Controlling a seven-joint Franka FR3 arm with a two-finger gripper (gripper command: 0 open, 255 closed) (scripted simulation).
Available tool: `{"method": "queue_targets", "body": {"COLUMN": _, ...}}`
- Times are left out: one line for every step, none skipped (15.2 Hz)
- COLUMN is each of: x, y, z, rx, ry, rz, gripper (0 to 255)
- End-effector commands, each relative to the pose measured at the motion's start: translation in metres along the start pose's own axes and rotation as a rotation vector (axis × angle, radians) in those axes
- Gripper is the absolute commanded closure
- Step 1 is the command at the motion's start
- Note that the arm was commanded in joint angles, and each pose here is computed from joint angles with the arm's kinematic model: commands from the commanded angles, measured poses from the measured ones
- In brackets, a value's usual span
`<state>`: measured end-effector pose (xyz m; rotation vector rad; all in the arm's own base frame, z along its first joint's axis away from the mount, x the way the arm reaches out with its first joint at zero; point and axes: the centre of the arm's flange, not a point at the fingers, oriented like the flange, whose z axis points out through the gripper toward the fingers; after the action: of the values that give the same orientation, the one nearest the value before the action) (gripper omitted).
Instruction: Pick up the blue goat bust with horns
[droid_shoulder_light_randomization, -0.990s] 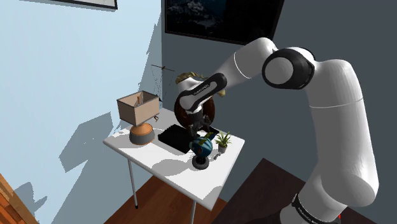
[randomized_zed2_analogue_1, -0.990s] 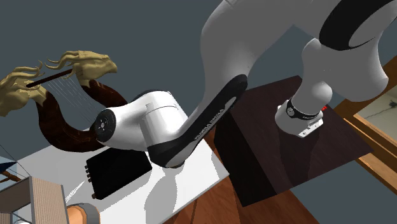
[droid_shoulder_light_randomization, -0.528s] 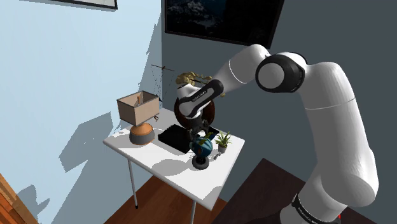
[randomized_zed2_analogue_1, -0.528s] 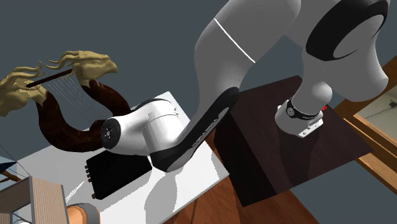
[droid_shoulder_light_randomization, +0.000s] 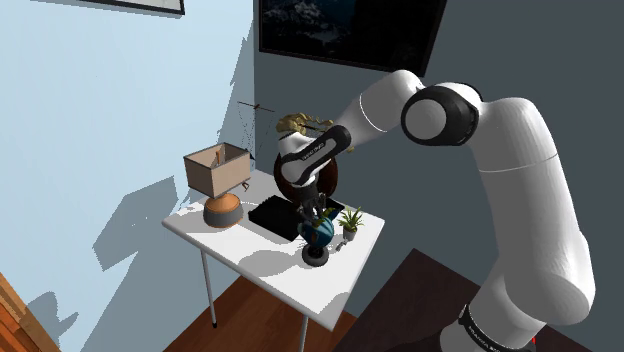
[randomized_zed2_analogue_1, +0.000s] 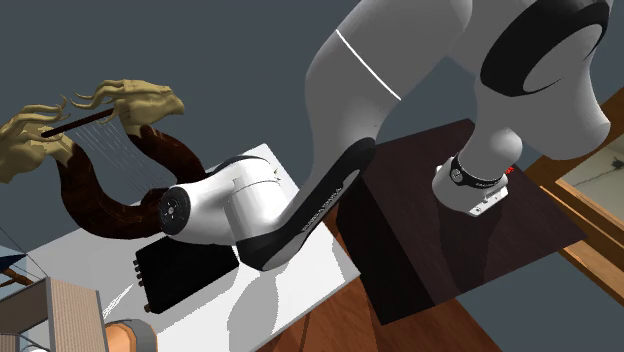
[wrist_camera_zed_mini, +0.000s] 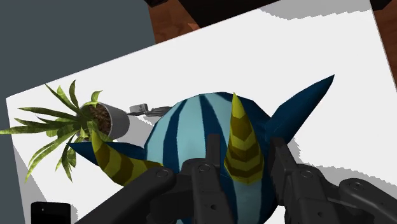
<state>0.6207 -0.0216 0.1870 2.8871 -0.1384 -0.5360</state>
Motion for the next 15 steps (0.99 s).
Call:
{"method": "queue_targets", "body": {"x": 0.0, "y": 0.0, "z": 0.0, "rx": 0.0, "ry": 0.0, "rz": 0.0, "gripper": 255}}
{"method": "queue_targets", "body": {"x": 0.0, "y": 0.0, "z": 0.001, "rx": 0.0, "ry": 0.0, "rz": 0.0, "gripper": 255}}
{"method": "queue_targets", "body": {"x": -0.002, "y": 0.001, "z": -0.004, "rx": 0.0, "ry": 0.0, "rz": 0.0, "gripper": 255}}
{"method": "queue_targets", "body": {"x": -0.004, "y": 0.003, "z": -0.009, "rx": 0.0, "ry": 0.0, "rz": 0.0, "gripper": 255}}
{"method": "queue_targets", "body": {"x": -0.006, "y": 0.004, "z": -0.014, "rx": 0.0, "ry": 0.0, "rz": 0.0, "gripper": 255}}
{"method": "queue_targets", "body": {"x": -0.007, "y": 0.005, "z": -0.019, "rx": 0.0, "ry": 0.0, "rz": 0.0, "gripper": 255}}
{"method": "queue_targets", "body": {"x": -0.009, "y": 0.006, "z": -0.023, "rx": 0.0, "ry": 0.0, "rz": 0.0, "gripper": 255}}
{"method": "queue_targets", "body": {"x": -0.011, "y": 0.007, "z": -0.028, "rx": 0.0, "ry": 0.0, "rz": 0.0, "gripper": 255}}
{"method": "queue_targets", "body": {"x": -0.013, "y": 0.008, "z": -0.033, "rx": 0.0, "ry": 0.0, "rz": 0.0, "gripper": 255}}
{"method": "queue_targets", "body": {"x": -0.015, "y": 0.009, "z": -0.038, "rx": 0.0, "ry": 0.0, "rz": 0.0, "gripper": 255}}
{"method": "queue_targets", "body": {"x": -0.017, "y": 0.011, "z": -0.043, "rx": 0.0, "ry": 0.0, "rz": 0.0, "gripper": 255}}
{"method": "queue_targets", "body": {"x": -0.018, "y": 0.012, "z": -0.048, "rx": 0.0, "ry": 0.0, "rz": 0.0, "gripper": 255}}
{"method": "queue_targets", "body": {"x": -0.02, "y": 0.013, "z": -0.052, "rx": 0.0, "ry": 0.0, "rz": 0.0, "gripper": 255}}
{"method": "queue_targets", "body": {"x": -0.022, "y": 0.014, "z": -0.057, "rx": 0.0, "ry": 0.0, "rz": 0.0, "gripper": 255}}
{"method": "queue_targets", "body": {"x": -0.024, "y": 0.015, "z": -0.062, "rx": 0.0, "ry": 0.0, "rz": 0.0, "gripper": 255}}
